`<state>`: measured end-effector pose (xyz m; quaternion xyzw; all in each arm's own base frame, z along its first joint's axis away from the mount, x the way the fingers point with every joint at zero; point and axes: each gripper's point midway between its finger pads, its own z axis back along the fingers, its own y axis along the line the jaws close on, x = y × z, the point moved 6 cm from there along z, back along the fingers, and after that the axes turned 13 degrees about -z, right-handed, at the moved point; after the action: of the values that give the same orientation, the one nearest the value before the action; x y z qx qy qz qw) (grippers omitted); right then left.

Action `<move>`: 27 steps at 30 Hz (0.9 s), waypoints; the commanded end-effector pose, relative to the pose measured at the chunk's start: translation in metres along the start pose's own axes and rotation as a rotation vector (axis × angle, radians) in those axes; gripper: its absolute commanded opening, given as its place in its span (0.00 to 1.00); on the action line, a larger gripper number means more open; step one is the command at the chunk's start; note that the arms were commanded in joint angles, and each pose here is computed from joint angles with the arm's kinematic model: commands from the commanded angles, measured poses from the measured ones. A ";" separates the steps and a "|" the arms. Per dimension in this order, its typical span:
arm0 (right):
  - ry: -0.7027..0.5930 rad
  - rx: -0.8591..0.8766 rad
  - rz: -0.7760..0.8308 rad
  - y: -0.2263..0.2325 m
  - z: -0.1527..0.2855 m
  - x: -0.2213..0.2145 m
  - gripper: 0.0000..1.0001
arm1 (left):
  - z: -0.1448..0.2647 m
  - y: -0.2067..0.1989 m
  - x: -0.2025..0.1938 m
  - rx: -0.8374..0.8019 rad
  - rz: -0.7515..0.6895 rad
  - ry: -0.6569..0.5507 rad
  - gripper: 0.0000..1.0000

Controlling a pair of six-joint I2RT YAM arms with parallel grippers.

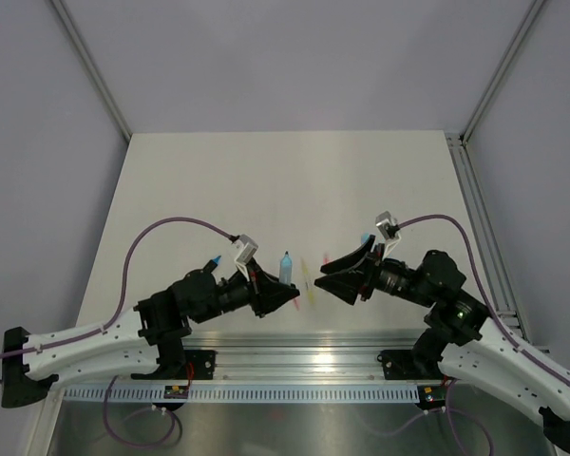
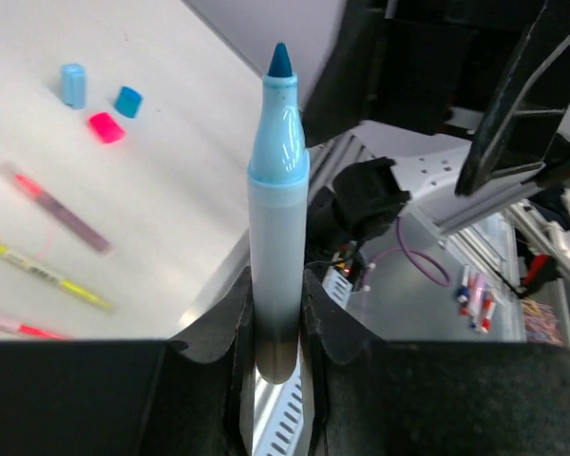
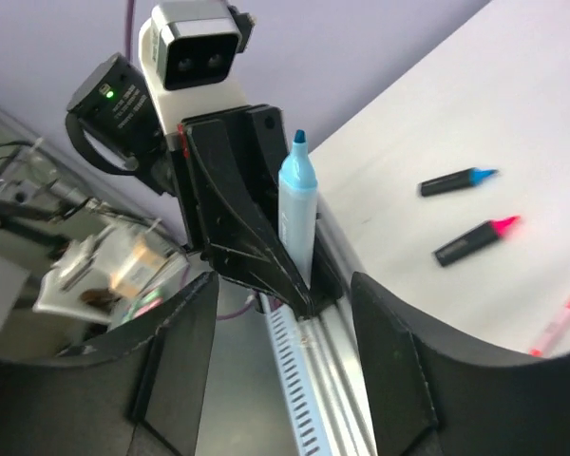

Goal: Insert the pens into the pen caps
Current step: Insert the pen cap onto the pen.

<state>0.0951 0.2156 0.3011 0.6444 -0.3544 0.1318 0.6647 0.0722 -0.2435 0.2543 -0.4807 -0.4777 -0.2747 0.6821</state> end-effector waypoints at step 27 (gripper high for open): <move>-0.261 -1.437 -0.088 -0.224 0.049 0.053 0.61 | -0.014 0.017 -0.010 -0.076 -0.253 -0.068 0.00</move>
<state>0.2396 0.1311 0.1466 0.0888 -0.3670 -0.2097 0.9019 0.0871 -0.2518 0.2159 -0.4341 -0.5041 -0.3622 0.6529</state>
